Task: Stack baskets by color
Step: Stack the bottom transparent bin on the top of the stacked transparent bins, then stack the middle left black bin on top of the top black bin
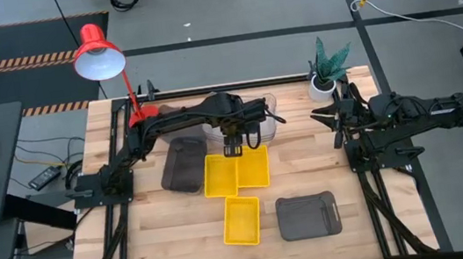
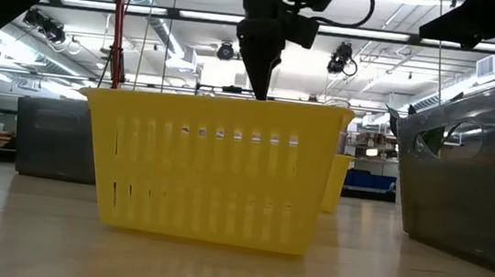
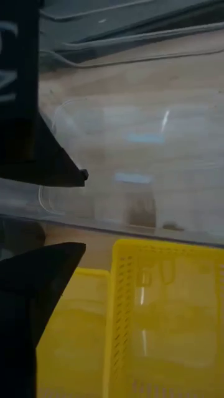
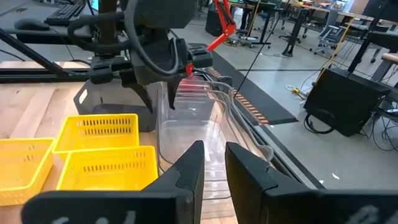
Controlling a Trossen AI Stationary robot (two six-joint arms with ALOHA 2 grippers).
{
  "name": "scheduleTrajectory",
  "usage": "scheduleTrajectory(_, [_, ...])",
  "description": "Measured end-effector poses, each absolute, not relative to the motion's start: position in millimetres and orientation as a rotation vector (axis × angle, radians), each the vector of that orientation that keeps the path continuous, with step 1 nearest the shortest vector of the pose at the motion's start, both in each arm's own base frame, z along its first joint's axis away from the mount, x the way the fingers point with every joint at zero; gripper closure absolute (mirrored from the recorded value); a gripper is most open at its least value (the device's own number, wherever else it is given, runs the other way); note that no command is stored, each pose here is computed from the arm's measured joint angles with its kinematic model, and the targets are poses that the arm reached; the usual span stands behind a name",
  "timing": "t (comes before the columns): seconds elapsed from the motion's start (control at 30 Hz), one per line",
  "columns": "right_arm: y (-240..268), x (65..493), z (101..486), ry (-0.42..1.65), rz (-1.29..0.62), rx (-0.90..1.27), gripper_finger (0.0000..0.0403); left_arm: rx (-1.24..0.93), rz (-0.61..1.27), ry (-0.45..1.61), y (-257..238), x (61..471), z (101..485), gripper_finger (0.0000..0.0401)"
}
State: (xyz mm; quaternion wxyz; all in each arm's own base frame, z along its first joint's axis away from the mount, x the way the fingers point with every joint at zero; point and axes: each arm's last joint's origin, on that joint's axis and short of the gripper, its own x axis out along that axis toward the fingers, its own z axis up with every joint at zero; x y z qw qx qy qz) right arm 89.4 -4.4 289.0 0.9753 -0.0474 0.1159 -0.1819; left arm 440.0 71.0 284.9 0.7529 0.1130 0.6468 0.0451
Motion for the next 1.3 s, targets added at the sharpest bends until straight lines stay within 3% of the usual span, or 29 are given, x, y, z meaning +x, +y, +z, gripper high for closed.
scheduleTrajectory(0.17, [-4.4,89.2,288.2,0.242,-0.367,-0.098,0.0332,0.253,0.093,1.371,70.7,443.8,286.0,0.0247])
scheduleTrajectory(0.43, [-4.4,88.9,286.9,0.257,-0.366,-0.103,0.0332,0.249,0.059,1.249,47.6,426.3,329.5,0.0264])
scheduleTrajectory(0.57, [-4.4,88.9,286.9,0.257,-0.366,-0.107,0.0332,0.201,-0.004,1.251,32.0,419.7,329.0,0.0276])
scheduleTrajectory(0.83, [-4.4,89.1,287.7,0.242,-0.369,-0.070,0.0332,0.133,-0.040,1.402,-18.1,388.2,336.4,0.0284])
scheduleTrajectory(1.03, [-4.4,89.5,288.8,0.231,-0.369,-0.070,0.0332,0.081,-0.035,1.372,-64.4,374.9,348.0,0.0285])
scheduleTrajectory(1.3, [-4.3,90.3,291.8,0.205,-0.366,-0.092,0.0332,0.212,0.019,1.336,-108.9,363.4,349.1,0.0285])
